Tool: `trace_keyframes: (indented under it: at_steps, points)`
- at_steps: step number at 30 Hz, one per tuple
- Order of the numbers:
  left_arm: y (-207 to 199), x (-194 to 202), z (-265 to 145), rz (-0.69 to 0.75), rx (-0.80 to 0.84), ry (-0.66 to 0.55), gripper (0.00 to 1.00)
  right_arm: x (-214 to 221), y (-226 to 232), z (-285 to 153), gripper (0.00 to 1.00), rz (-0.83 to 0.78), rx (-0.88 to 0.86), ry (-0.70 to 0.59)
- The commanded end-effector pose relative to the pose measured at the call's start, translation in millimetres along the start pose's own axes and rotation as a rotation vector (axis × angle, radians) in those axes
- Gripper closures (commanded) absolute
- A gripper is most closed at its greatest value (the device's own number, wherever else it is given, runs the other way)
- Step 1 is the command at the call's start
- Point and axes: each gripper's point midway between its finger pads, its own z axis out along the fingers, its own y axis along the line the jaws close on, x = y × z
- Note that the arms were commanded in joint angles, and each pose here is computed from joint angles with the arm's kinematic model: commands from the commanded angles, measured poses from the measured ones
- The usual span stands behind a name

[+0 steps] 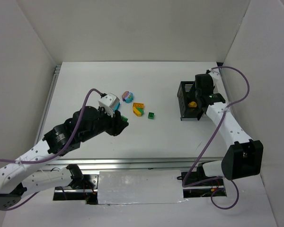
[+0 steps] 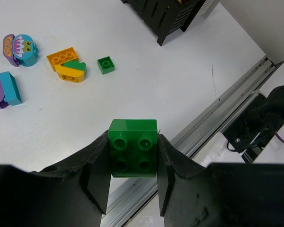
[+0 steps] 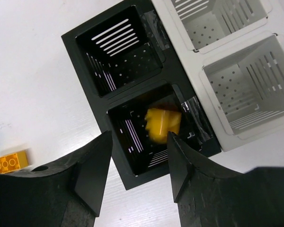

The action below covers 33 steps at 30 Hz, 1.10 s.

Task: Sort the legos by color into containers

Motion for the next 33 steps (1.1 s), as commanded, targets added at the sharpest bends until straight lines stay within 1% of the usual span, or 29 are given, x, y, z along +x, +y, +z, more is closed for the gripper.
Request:
trace_keyframes:
  at_steps: [1,3,4,5,6,7,8,9,10,11,12,13,14,15,16,18,19,21,22,23,24,27,31,33]
  points:
    - [-9,-14,-1,-0.031,0.043,-0.055,1.00,-20,9,-10,0.42,0.023,-0.046,-0.041]
    - [-13,-15,-1,-0.033,0.060,-0.057,1.00,-25,14,-18,0.42,0.034,-0.074,-0.044]
    - [-16,-18,0,-0.035,0.078,-0.072,1.00,-20,29,-26,0.42,0.034,-0.169,-0.006]
    - [-21,-21,0,-0.036,0.104,-0.082,1.00,-19,44,-45,0.42,0.031,-0.290,-0.004]
    - [-35,-19,-1,-0.033,0.185,-0.073,1.00,-14,63,-63,0.40,0.017,-0.440,0.017]
    - [-51,-32,-4,-0.019,0.272,-0.127,1.00,-14,108,-120,0.37,-0.015,-0.808,0.032]
    - [-64,-35,-7,-0.007,0.350,-0.140,1.00,3,120,-143,0.18,-0.028,-0.964,0.087]
    - [-89,-28,-18,0.021,0.516,-0.117,1.00,10,131,-171,0.15,-0.042,-1.108,0.117]
    - [-103,-29,-26,0.058,0.614,-0.132,1.00,6,141,-207,0.15,-0.075,-1.263,0.086]
    - [-115,-35,-33,0.085,0.697,-0.164,1.00,26,150,-243,0.15,-0.109,-1.408,0.166]
    - [-124,-33,-39,0.104,0.762,-0.161,1.00,31,153,-260,0.15,-0.133,-1.454,0.170]
    - [-134,-27,-49,0.128,0.855,-0.138,1.00,35,153,-282,0.15,-0.157,-1.509,0.144]
    - [-140,-25,-53,0.143,0.904,-0.129,1.00,47,155,-307,0.16,-0.196,-1.599,0.162]
    - [-144,-17,-53,0.155,0.950,-0.096,1.00,53,154,-322,0.16,-0.217,-1.659,0.174]
    - [-153,-13,-63,0.182,1.044,-0.084,1.00,49,153,-345,0.17,-0.225,-1.751,0.140]
    - [-157,-11,-62,0.170,1.085,-0.073,1.00,65,145,-365,0.20,-0.270,-1.857,0.183]
    - [-158,-12,-62,0.163,1.087,-0.077,1.00,67,143,-374,0.21,-0.293,-1.902,0.159]
    - [-158,-13,-58,0.151,1.081,-0.070,1.00,77,139,-387,0.25,-0.348,-1.959,0.159]
    - [-159,-12,-58,0.151,1.087,-0.063,1.00,79,137,-389,0.27,-0.379,-1.965,0.132]
    - [-160,-13,-58,0.148,1.087,-0.061,1.00,83,136,-391,0.29,-0.397,-1.972,0.133]
    - [-159,-12,-55,0.144,1.081,-0.050,1.00,87,133,-398,0.30,-0.422,-1.995,0.125]
    - [-157,-12,-48,0.131,1.044,-0.036,1.00,94,129,-406,0.29,-0.454,-2.018,0.126]
    - [-153,-13,-39,0.115,0.999,-0.027,1.00,103,130,-407,0.28,-0.458,-2.015,0.150]
    - [-150,-15,-32,0.110,0.960,-0.032,1.00,105,130,-407,0.30,-0.447,-2.004,0.156]
